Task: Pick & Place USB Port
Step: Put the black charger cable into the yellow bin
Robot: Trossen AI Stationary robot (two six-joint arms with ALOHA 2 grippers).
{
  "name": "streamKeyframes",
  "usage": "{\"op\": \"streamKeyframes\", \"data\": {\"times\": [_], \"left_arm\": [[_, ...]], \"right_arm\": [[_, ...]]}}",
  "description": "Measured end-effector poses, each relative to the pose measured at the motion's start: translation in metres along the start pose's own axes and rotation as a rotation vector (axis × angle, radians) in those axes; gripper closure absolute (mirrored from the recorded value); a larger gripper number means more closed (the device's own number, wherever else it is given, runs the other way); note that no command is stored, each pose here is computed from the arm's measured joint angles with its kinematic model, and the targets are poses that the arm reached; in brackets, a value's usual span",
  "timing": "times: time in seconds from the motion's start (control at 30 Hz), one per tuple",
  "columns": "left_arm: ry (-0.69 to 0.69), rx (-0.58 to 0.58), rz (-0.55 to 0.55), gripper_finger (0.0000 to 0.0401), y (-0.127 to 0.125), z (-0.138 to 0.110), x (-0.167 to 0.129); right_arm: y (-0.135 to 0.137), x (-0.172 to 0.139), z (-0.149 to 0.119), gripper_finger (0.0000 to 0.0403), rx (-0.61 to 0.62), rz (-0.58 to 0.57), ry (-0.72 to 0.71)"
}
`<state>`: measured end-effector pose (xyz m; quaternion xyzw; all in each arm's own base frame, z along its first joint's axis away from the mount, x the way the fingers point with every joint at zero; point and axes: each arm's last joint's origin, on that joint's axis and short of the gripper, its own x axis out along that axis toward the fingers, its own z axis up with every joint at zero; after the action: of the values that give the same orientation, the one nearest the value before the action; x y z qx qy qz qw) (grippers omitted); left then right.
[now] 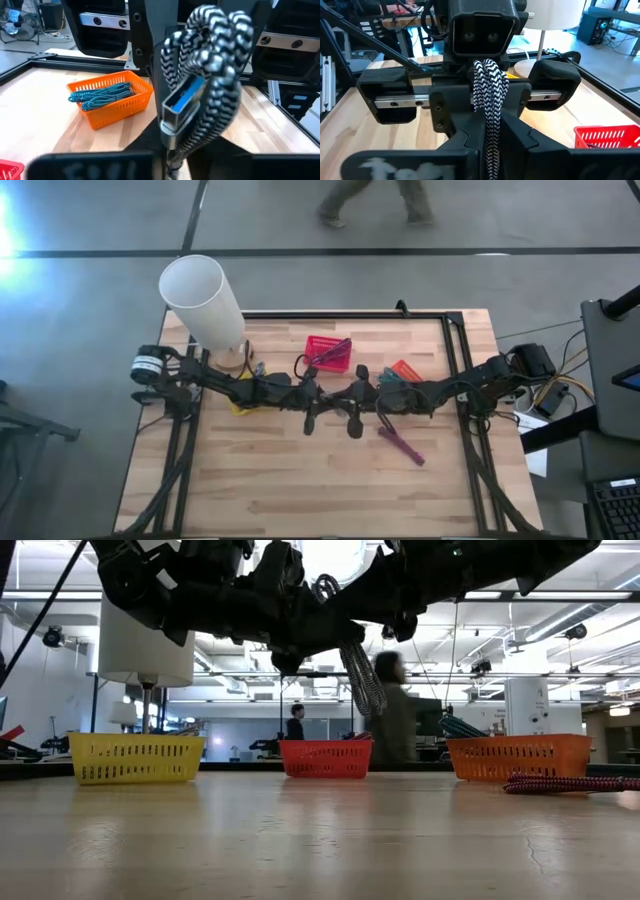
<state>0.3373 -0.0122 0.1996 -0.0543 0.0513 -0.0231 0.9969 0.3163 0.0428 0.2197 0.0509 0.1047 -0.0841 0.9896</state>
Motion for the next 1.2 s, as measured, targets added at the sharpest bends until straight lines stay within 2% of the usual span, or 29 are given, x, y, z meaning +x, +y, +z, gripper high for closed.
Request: {"op": "streamKeyframes", "data": {"times": [0.07,0.13,0.33,0.57,0.73,0.9,1.0,1.2], "left_arm": [[0.004,0.003,0.000,0.0381,0.000,0.000,0.000],[0.012,0.006,0.001,0.0389,0.000,-0.001,0.000],[0.051,0.006,0.039,0.0373,0.002,-0.005,0.000],[0.164,-0.008,0.065,0.0390,0.003,-0.014,-0.003],[0.255,-0.020,0.084,0.0377,0.004,-0.003,-0.018],[0.386,-0.036,0.115,0.0377,0.005,0.018,-0.048],[0.448,-0.050,0.198,0.0385,0.004,0.034,-0.070],[0.519,-0.058,0.495,0.0382,0.007,0.061,-0.120]], "right_arm": [[0.000,0.000,0.000,0.0354,-0.002,-0.002,0.003],[0.000,0.000,-0.001,0.0345,-0.012,-0.002,0.006],[0.000,0.000,-0.004,0.0306,-0.043,-0.004,0.039],[-0.003,-0.002,-0.017,0.0259,0.015,-0.030,0.172],[-0.002,-0.003,-0.022,0.0238,0.026,-0.038,0.217],[-0.003,-0.003,-0.022,0.0227,0.032,-0.040,0.216],[-0.003,-0.003,-0.022,0.0224,0.048,-0.043,0.224],[-0.003,-0.003,-0.023,0.0228,0.052,-0.045,0.231]]}}
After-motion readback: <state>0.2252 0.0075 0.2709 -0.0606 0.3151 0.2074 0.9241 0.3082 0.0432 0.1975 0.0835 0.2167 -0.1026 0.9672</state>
